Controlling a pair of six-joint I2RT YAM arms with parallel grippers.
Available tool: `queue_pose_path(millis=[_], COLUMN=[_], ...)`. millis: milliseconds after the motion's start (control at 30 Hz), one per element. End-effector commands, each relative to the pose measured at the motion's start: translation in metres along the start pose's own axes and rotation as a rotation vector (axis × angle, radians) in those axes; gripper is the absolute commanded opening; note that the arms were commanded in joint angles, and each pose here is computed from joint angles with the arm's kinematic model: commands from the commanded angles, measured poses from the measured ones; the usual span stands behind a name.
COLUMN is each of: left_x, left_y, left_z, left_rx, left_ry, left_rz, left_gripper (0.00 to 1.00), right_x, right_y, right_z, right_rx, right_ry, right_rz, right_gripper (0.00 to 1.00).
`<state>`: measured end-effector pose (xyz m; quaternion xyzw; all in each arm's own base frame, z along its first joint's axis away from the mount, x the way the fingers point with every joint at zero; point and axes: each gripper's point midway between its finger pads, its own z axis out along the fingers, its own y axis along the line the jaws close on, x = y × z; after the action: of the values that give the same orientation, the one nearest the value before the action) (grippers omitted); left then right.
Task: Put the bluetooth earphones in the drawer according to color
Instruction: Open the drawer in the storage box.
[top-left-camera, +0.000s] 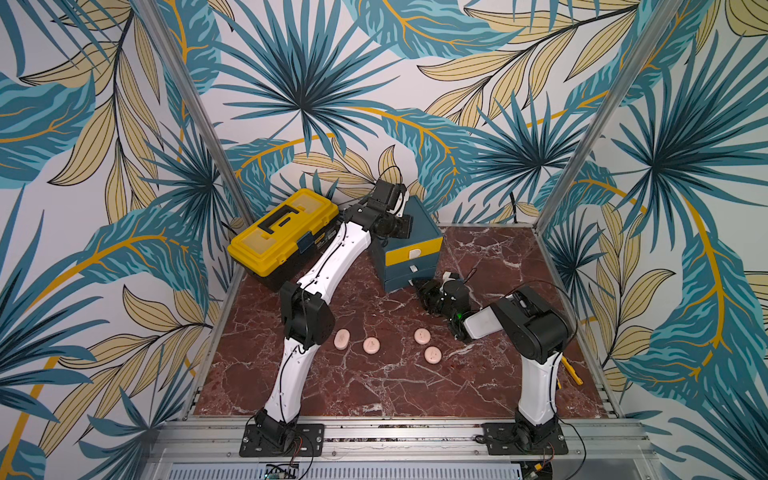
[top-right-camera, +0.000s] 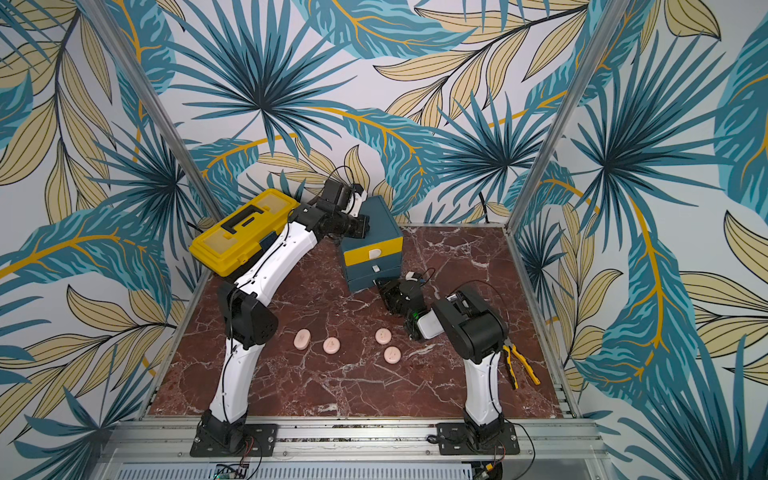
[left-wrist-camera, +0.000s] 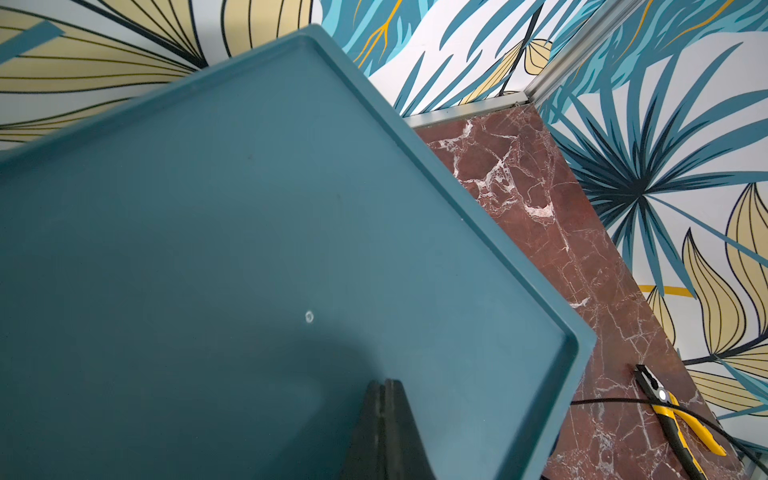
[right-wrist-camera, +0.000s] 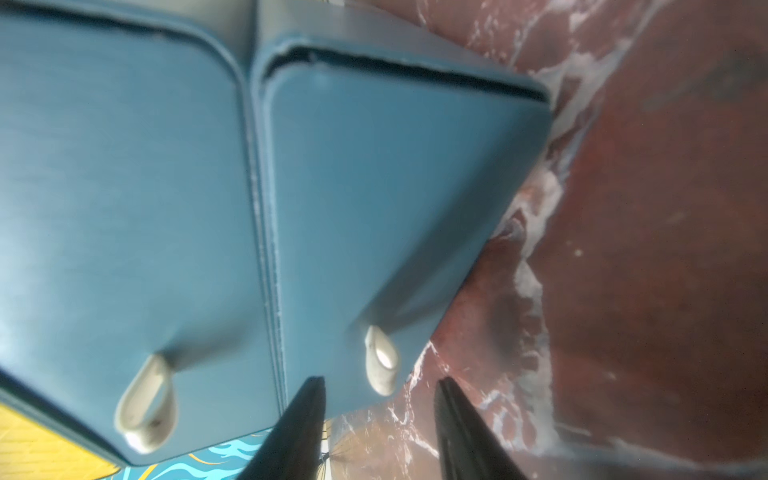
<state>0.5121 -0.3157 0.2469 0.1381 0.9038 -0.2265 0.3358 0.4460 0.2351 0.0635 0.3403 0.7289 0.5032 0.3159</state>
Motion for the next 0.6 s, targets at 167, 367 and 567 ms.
queue_pose_path(millis=[167, 367, 567], left_x=[0.083, 0.083, 0.085], left_y=[0.026, 0.026, 0.026], left_z=[0.029, 0.028, 0.03], left_rx=[-0.084, -0.084, -0.08], left_ry=[0.29, 0.292, 0.295], left_rz=[-0.036, -0.035, -0.037], left_gripper=[0.0, 0.0, 0.0], right_x=[-0.002, -0.001, -0.002], right_y=[0.006, 0.004, 0.0], right_z=[0.012, 0.018, 0.02], right_rx=[-0.027, -0.02, -0.008], right_ry=[0.008, 0.013, 0.008], right_rz=[0.02, 0.026, 0.029], right_gripper=[0.43, 0.37, 0.3])
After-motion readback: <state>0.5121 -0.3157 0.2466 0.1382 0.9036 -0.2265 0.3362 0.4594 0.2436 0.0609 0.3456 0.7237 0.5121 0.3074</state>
